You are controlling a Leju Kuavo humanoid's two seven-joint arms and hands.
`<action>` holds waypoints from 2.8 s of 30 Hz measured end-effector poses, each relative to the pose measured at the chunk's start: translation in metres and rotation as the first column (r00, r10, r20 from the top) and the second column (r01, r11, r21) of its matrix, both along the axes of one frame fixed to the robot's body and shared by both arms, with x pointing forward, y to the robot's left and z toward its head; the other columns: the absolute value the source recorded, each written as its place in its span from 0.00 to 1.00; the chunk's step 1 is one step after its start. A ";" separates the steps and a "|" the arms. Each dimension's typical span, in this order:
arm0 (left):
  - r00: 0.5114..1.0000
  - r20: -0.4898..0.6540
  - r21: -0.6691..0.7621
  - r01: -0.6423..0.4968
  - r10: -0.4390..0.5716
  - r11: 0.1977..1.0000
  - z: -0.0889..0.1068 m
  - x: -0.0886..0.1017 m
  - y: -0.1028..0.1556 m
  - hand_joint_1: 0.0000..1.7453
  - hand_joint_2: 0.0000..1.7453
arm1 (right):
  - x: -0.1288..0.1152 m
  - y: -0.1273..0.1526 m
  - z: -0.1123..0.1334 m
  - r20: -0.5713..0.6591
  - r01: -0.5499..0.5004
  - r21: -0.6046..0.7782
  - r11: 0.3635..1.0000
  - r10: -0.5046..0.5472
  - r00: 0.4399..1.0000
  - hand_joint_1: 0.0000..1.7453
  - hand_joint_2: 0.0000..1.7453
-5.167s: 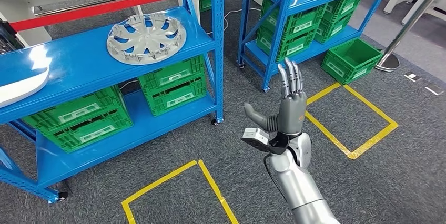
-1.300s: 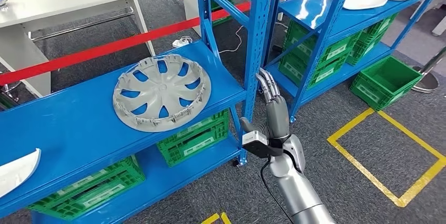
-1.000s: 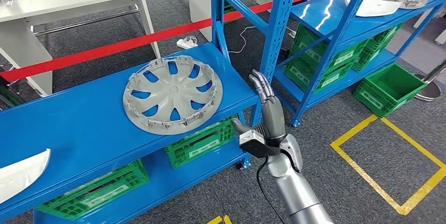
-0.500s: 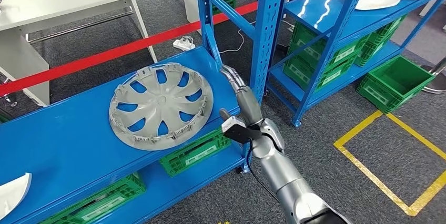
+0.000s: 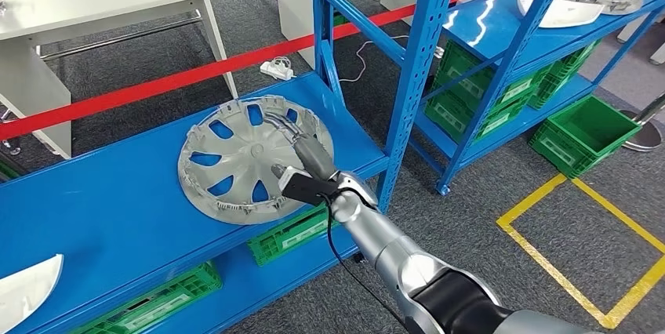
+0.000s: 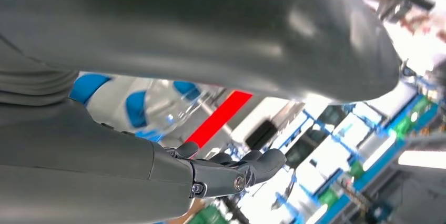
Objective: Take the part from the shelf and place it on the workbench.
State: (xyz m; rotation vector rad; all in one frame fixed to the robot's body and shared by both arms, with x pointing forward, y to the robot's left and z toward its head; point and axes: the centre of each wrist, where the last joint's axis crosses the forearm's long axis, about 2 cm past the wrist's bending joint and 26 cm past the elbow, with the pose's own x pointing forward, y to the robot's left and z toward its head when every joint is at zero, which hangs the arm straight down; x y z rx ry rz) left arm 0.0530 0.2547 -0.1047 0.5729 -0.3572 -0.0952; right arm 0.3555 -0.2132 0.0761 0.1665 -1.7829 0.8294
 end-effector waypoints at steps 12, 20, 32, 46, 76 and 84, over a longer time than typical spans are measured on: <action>1.000 0.013 -0.006 0.007 -0.007 1.000 0.001 0.002 -0.005 0.00 0.00 | 0.015 0.053 0.010 -0.120 -0.183 -0.047 0.982 0.176 0.977 0.00 0.00; 1.000 0.013 -0.012 0.008 -0.008 1.000 0.001 0.002 -0.008 0.00 0.00 | 0.014 0.064 0.010 -0.160 -0.215 -0.064 0.974 0.203 0.966 0.00 1.00; 1.000 0.016 -0.018 0.007 -0.007 1.000 0.001 0.003 -0.011 0.00 0.00 | 0.010 0.079 0.010 -0.184 -0.249 -0.069 0.966 0.233 0.955 0.00 1.00; 0.998 0.025 -0.023 0.052 -0.052 0.998 0.002 0.008 -0.012 0.00 0.00 | 0.001 0.103 0.012 -0.206 -0.286 -0.018 0.958 0.277 0.939 0.00 1.00; 0.996 0.033 -0.001 0.085 -0.085 0.996 0.004 0.016 -0.017 0.00 0.00 | -0.065 0.137 -0.015 -0.083 0.175 -0.440 0.881 -0.233 0.969 0.00 1.00; 0.996 0.042 0.009 0.081 -0.081 0.997 0.005 0.019 -0.016 0.00 0.00 | -0.080 0.132 -0.027 -0.124 0.132 -0.455 0.881 -0.209 0.970 0.00 1.00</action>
